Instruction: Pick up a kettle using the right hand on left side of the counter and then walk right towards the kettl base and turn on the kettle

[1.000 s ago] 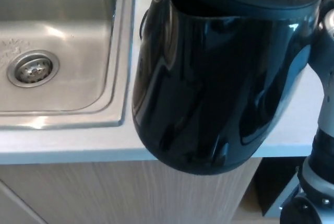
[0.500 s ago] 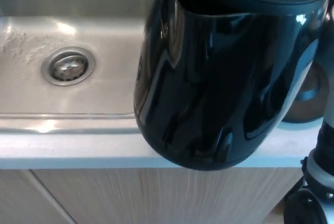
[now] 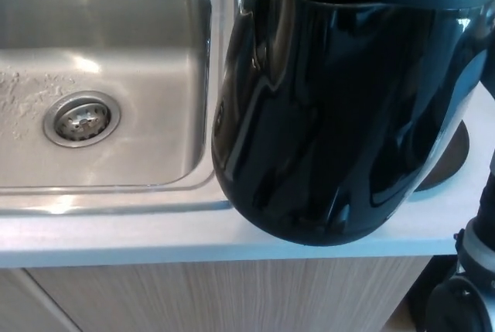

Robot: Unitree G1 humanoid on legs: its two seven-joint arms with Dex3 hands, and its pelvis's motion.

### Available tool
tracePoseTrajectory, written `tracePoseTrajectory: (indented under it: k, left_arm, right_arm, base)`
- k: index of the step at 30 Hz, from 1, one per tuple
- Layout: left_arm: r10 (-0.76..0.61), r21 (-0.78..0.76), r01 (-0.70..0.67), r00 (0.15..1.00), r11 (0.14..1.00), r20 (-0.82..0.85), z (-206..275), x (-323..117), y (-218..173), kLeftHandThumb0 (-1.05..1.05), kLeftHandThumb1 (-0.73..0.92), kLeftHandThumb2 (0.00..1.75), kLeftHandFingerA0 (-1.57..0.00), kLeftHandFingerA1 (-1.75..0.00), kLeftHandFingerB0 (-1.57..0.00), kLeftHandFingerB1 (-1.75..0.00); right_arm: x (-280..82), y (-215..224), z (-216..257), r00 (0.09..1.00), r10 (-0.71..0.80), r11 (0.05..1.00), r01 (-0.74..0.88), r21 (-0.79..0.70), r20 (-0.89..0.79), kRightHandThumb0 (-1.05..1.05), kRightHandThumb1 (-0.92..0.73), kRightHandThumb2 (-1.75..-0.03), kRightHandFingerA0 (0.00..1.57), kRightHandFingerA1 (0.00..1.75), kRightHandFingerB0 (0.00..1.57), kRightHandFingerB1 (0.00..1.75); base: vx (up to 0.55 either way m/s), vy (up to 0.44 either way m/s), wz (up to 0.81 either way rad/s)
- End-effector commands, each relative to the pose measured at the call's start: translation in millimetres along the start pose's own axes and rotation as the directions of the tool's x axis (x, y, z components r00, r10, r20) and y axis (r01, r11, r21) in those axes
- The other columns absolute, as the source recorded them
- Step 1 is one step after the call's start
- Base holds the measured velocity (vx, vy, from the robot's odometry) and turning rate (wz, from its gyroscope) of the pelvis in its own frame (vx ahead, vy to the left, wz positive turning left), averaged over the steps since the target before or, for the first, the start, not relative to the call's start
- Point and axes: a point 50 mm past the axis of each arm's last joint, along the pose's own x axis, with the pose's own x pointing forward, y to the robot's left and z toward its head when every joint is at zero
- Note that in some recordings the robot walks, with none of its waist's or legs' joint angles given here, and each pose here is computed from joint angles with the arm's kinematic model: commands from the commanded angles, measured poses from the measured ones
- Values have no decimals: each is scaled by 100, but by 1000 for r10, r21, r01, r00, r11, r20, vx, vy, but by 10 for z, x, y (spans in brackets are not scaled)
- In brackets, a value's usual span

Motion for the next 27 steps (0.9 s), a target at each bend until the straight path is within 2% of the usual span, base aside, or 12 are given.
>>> tracePoseTrajectory:
  k: [1, 5, 9, 11, 13, 15, 17, 21, 22, 23, 24, 27]
  left_arm:
    - [12, 8, -12, 998, 1000, 57, 72, 11, 30, -4, 50, 103, -99, -86, -96, -72]
    - [7, 5, -8, 998, 1000, 59, 72, 15, 10, -4, 52, 99, -99, -87, -97, -72]
    - [7, 1, -7, 998, 1000, 55, 58, 6, 2, -4, 51, 100, -102, -87, -97, -72]
    - [4, 9, -4, 998, 1000, 61, 58, -11, 22, -3, 49, 105, -98, -86, -95, -74]
    - [10, 8, -10, 998, 1000, 63, 64, -10, 37, -2, 48, 107, -95, -88, -95, -73]
    - [15, 8, -15, 998, 1000, 63, 67, -9, 50, -2, 46, 108, -95, -87, -96, -73]
    - [18, 14, -19, 998, 1000, 57, 59, -12, 57, -3, 50, 102, -99, -84, -96, -72]
    - [10, 18, -11, 998, 1000, 56, 57, -13, 57, -4, 47, 107, -97, -86, -97, -72]
    - [10, 10, -11, 998, 1000, 55, 53, -14, 47, -2, 48, 109, -94, -94, -89, -87]
    - [11, -3, -10, 998, 1000, 54, 47, -15, 32, -2, 48, 109, -94, -94, -89, -87]
    - [10, -2, -10, 999, 1000, 52, 43, -18, 37, -4, 51, 101, -99, -88, -95, -73]
    - [12, -5, -11, 998, 1000, 54, 42, -23, 42, -3, 49, 105, -100, -88, -95, -73]
  right_arm:
    - [12, -8, 196, 994, 30, 999, -33, 25, 107, -16, -41, -144, 107, 175, 87, 164]
    - [26, -44, 211, 993, 27, 999, -30, 28, 115, -16, -39, -146, 107, 175, 90, 163]
    - [78, -104, 252, 991, -26, 999, 31, -38, 134, -16, -37, -147, 107, 175, 87, 163]
    - [156, -201, 302, 991, -37, 999, 41, -30, 132, -19, -39, -144, 111, 175, 92, 164]
    - [203, -243, 339, 989, -61, 998, 64, -22, 132, -19, -42, -140, 106, 175, 81, 170]
    - [238, -273, 367, 988, -75, 997, 78, -19, 136, -19, -46, -136, 104, 175, 78, 170]
    - [270, -314, 381, 985, -78, 994, 89, -60, 157, -19, -45, -139, 103, 175, 81, 168]
    - [311, -373, 371, 983, -105, 989, 118, -83, 150, -17, -44, -139, 101, 175, 79, 168]
    - [326, -393, 366, 983, -115, 988, 128, -88, 146, -16, -44, -138, 100, 175, 80, 170]
    - [347, -424, 359, 982, -129, 985, 143, -95, 140, -16, -44, -138, 100, 175, 80, 170]
    - [376, -460, 347, 981, -135, 983, 151, -103, 143, -17, -43, -140, 103, 175, 80, 171]
    - [403, -496, 334, 979, -144, 981, 160, -108, 143, -16, -47, -135, 102, 175, 77, 171]
  base:
    - [0, 0, 0]
    - [0, 0, 0]
    - [0, 0, 0]
    - [0, 0, 0]
    - [0, 0, 0]
    - [0, 0, 0]
    - [0, 0, 0]
    - [0, 0, 0]
    - [0, 0, 0]
    - [0, 0, 0]
    - [0, 0, 0]
    - [0, 0, 0]
